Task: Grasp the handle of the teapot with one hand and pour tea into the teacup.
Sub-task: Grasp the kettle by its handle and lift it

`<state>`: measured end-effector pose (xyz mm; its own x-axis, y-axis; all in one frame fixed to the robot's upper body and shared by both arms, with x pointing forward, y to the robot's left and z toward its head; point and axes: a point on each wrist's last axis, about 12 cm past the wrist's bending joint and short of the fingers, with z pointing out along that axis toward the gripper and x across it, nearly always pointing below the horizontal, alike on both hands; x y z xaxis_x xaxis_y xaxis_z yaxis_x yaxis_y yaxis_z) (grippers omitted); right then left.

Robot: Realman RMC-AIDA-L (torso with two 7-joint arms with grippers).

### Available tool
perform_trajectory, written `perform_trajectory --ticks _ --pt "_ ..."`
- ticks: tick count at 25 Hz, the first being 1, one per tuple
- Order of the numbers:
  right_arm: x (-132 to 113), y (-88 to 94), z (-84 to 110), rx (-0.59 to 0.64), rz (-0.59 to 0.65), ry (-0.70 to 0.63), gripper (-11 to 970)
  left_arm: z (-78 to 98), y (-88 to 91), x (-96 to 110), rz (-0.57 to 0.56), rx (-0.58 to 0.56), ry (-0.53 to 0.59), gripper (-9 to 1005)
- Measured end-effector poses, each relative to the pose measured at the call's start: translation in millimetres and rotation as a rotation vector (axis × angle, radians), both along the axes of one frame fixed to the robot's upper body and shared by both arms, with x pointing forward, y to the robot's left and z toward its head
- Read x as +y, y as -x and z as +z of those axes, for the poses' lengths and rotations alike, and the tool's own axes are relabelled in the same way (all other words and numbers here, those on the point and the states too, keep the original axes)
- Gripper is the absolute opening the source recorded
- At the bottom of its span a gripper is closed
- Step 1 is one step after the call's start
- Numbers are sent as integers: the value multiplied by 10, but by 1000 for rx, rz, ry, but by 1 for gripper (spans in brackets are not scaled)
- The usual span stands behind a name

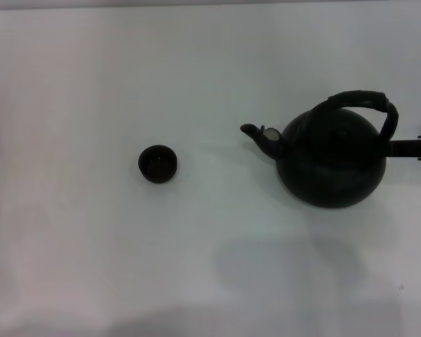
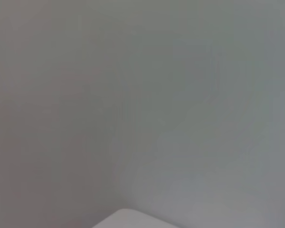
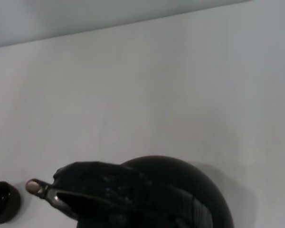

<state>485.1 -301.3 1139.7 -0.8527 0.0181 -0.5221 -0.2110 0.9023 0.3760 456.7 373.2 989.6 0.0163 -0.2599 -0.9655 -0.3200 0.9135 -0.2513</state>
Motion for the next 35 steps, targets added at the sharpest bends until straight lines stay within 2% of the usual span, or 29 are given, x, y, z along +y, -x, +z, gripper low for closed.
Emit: perform_trajectory --ticks 24,35 --pt "106 -185 -40 -68 -9 -35 529 2 6 6 0 -1 -4 861" --pt "120 -206 -85 -71 -11 -31 498 10 16 9 0 -10 -5 862"
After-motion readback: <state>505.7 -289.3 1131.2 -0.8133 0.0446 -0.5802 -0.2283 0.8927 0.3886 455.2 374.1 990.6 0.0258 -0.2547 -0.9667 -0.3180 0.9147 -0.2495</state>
